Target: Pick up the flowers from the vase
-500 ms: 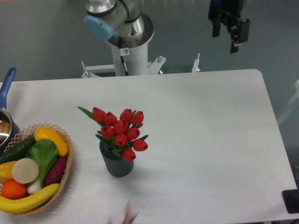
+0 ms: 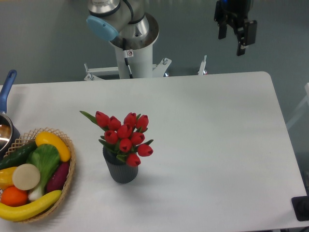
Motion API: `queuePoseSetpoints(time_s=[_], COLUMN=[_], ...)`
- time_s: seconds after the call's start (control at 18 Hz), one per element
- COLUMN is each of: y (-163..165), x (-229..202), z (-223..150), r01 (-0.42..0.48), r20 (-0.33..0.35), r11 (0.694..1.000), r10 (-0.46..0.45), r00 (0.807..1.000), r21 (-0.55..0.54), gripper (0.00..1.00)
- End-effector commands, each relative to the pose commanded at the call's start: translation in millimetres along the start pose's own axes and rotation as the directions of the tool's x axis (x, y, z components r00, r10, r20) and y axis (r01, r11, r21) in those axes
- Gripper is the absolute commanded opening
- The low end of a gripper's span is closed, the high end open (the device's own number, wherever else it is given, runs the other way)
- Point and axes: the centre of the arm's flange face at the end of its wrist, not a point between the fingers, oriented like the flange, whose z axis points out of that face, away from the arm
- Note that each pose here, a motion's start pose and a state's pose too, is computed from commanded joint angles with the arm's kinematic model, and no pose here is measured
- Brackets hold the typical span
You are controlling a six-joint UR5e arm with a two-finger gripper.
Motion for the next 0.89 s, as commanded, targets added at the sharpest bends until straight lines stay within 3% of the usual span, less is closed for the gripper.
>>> queuePoseSetpoints(time_s=[0.17, 0.5, 0.72, 0.89], y=[-10, -33, -59, -71], x=[6, 9, 9, 8], z=[14, 31, 55, 75], r01=[0.052, 0.196, 0.292, 0.296], r20=[0.017, -0.023, -0.054, -0.054], r11=[0.994, 0.968, 0.917, 0.873], r10=[-0.054, -0.195, -0.288, -0.299], r00=[0.998, 0.981, 0.956, 0.953], r21=[0.097, 0.159, 0.273, 0.387], gripper=[1.00, 1.00, 1.00, 1.00])
